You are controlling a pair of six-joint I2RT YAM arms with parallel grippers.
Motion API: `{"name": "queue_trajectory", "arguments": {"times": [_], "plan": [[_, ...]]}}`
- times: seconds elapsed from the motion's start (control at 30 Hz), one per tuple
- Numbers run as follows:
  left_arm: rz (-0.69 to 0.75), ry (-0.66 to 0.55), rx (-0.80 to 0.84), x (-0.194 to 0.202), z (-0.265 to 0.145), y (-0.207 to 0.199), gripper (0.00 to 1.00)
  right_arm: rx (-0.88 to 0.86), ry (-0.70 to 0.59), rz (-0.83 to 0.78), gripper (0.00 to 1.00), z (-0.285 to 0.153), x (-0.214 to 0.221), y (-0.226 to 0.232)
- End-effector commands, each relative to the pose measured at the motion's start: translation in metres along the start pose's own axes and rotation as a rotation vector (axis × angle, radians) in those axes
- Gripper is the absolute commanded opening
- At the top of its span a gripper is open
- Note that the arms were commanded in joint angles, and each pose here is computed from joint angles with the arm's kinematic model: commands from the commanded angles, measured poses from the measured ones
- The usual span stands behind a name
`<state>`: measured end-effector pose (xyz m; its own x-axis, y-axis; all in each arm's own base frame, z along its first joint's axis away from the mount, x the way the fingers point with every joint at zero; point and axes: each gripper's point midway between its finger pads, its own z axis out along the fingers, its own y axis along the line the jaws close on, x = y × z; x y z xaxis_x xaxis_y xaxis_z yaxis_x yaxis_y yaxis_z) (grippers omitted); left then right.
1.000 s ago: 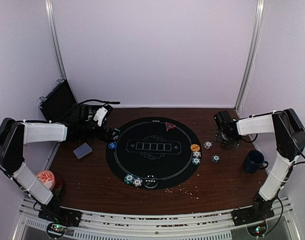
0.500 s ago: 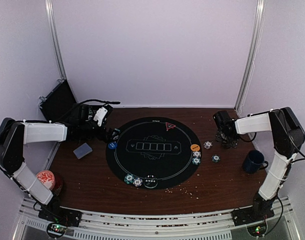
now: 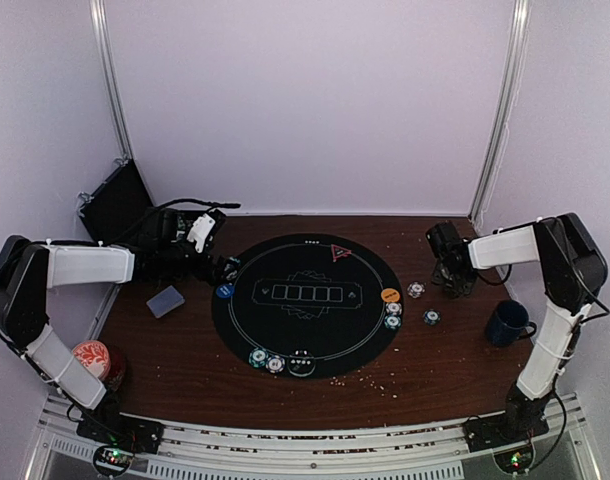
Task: Distribute texas hold em gaming equipment
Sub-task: Pick up the pile of poker chips from the pile of poker chips.
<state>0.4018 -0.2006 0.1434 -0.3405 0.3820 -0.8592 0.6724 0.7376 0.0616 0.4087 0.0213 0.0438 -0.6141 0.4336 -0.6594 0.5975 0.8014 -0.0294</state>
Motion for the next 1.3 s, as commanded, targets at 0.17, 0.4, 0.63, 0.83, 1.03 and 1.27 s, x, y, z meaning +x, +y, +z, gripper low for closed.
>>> {"name": "queue_trajectory", "arguments": {"times": [0.17,0.4,0.63,0.83,1.03,1.27], "plan": [[0.014,-0.039,-0.001,-0.0137,0.0009,0.0053,0.98,0.019,-0.042,0.025,0.64,0.0063,-0.0154,0.0044],[0.015,-0.042,0.002,-0.0147,0.0001,0.0044,0.98,0.014,-0.059,0.034,0.61,0.0021,-0.02,0.0033],[0.014,-0.039,0.004,-0.0142,0.0009,0.0042,0.98,0.019,-0.054,0.032,0.56,0.0035,-0.0182,0.0029],[0.015,-0.039,0.005,-0.014,0.0008,0.004,0.98,0.018,-0.057,0.034,0.51,0.0024,-0.0193,0.0021],[0.015,-0.04,0.005,-0.0142,0.0009,0.0041,0.98,0.014,-0.056,0.033,0.43,0.0016,-0.0192,0.0027],[0.015,-0.037,0.006,-0.0132,0.0013,0.004,0.98,0.02,-0.051,0.03,0.38,0.0016,-0.0185,0.0015]]}}
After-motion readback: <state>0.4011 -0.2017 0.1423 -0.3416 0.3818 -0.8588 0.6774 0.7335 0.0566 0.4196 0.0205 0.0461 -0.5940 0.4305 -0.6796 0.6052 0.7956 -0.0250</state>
